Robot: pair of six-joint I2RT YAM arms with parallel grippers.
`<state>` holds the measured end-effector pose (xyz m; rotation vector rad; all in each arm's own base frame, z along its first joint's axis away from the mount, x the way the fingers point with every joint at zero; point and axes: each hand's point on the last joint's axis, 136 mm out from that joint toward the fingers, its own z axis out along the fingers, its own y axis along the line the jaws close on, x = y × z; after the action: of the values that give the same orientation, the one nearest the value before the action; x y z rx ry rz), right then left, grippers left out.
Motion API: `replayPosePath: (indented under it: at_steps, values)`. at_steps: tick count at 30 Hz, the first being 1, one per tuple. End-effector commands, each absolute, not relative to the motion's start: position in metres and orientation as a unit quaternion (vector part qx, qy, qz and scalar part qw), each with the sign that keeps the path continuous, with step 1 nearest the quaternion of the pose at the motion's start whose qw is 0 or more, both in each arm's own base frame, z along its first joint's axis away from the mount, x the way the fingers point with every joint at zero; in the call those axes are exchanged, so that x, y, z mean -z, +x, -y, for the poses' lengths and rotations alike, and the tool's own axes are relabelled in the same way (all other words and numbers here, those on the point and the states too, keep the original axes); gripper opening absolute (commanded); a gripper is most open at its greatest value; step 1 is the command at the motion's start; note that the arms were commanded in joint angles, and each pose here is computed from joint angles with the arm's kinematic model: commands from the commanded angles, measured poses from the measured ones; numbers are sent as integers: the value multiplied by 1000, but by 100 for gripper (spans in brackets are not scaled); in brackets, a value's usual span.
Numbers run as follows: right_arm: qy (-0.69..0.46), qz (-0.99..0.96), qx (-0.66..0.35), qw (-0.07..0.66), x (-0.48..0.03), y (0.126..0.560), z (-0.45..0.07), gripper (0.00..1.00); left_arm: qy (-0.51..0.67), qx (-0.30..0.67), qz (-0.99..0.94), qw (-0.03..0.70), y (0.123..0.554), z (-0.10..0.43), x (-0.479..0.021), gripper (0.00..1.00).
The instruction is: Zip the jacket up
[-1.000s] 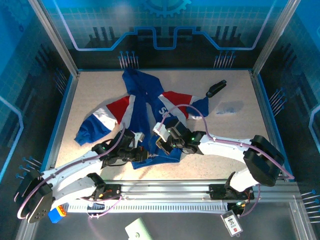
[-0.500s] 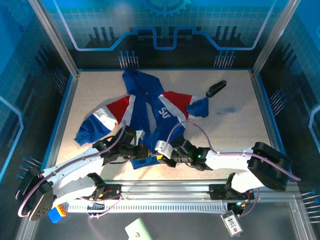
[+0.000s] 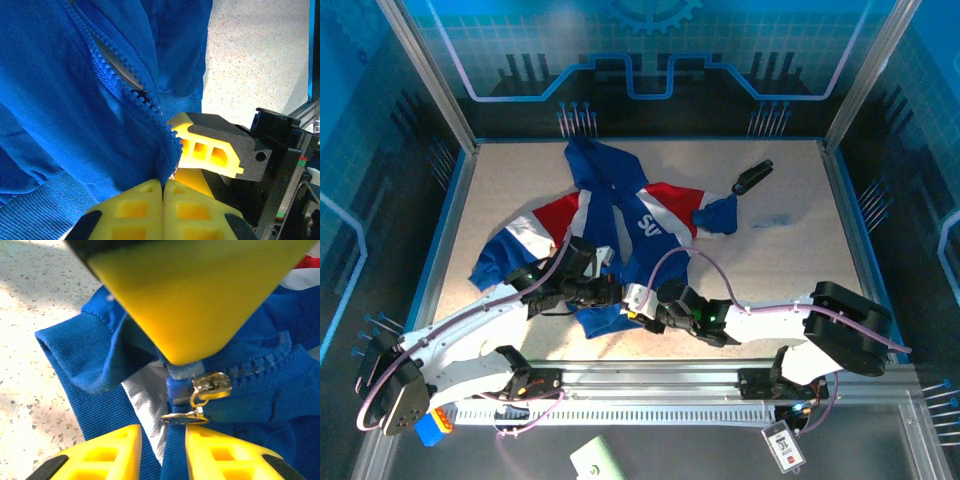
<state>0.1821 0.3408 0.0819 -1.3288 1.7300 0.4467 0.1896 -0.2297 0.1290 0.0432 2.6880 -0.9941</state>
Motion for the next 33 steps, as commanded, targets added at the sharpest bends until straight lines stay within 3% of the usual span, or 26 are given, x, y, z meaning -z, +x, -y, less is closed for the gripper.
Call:
replayPosePath:
  at_steps: [1,13,20,27,33]
  values:
    - [-527,-686,-175,470,-97,188,-350,32,7,353,-928,117,186,233,-135,0]
    - [-501,-691,-180,489,-109,192,-356,40,1,352,-929,116,187,233,-132,0]
    - [-506,-690,-179,485,-109,190,-357,31,-1,346,-931,117,186,230,-129,0]
    - [-517,-688,-170,480,-111,187,-352,16,1,340,-933,118,186,228,-126,0]
    - [-526,-684,-158,480,-115,187,-347,13,6,335,-935,118,184,226,-123,0]
